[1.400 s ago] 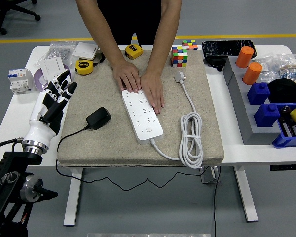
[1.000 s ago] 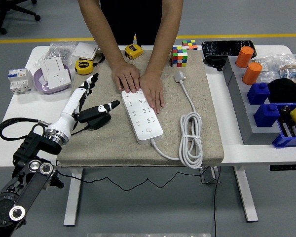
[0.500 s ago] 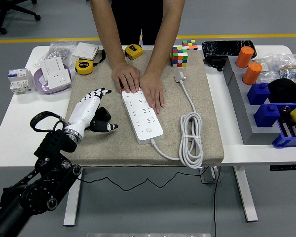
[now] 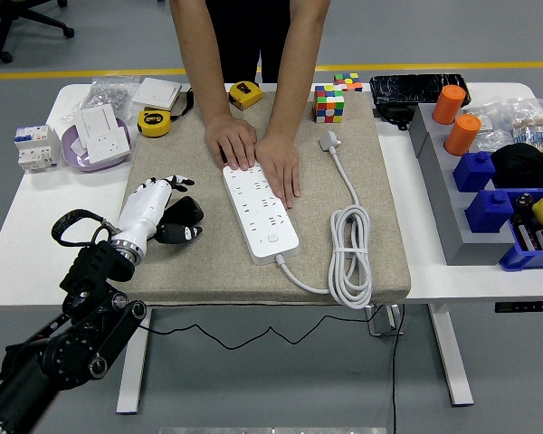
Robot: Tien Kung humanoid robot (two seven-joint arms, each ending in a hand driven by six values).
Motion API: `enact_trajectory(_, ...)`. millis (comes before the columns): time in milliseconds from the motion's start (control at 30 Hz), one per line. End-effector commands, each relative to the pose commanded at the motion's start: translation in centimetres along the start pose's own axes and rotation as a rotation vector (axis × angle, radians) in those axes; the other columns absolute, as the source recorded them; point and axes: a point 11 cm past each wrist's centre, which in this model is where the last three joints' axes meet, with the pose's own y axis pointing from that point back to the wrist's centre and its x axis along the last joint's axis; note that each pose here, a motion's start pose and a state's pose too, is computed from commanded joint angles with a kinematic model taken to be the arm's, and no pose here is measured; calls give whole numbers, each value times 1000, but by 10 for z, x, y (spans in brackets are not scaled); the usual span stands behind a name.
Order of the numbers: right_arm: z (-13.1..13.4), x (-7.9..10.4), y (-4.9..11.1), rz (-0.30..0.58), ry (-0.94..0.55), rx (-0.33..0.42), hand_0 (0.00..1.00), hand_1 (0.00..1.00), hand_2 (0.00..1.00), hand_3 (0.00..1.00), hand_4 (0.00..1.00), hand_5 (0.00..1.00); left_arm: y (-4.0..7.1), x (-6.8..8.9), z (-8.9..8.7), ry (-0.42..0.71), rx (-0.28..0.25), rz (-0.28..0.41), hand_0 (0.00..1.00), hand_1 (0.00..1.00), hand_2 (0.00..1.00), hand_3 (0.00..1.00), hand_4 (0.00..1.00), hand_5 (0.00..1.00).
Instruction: Pick up the plug,place it near the board,insert it into the board,press the button
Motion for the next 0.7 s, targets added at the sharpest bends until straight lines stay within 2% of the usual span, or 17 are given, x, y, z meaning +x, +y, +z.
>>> enact_trajectory(100,0,0,0,0,1,1,826,726,702,638,941,601,0,1,-3,6,10,3,801,767,629,629,884,77)
enact_trajectory(133,0,0,0,0,1,1,825,726,702,636,941,600,-1,1,-4,7,11,4,581,582,485,527,867,112)
enact_trajectory(300,0,1,0,1,1,-1,825,726,702,636,941,600,-2,2,-5,-4,14,6,581,582,485,527,867,112)
enact_trajectory(333,0,1,0,1,1,-1,825,726,703,637,941,601,-2,2,-5,-4,14,6,473,439,433,493,813,140)
enact_trajectory(500,1,1,0,2,-1,-2,825,726,703,637,941,601,-3,3,-5,-13,16,7,473,439,433,493,813,140)
enact_trajectory(533,1,1,0,2,-2,-2,826,725,702,638,941,601,-3,3,-5,-14,17,7,427,388,402,468,773,155)
enact_trajectory(700,0,1,0,3,-3,0,826,725,702,638,941,601,-3,3,-6,-18,19,2,427,388,402,468,773,155)
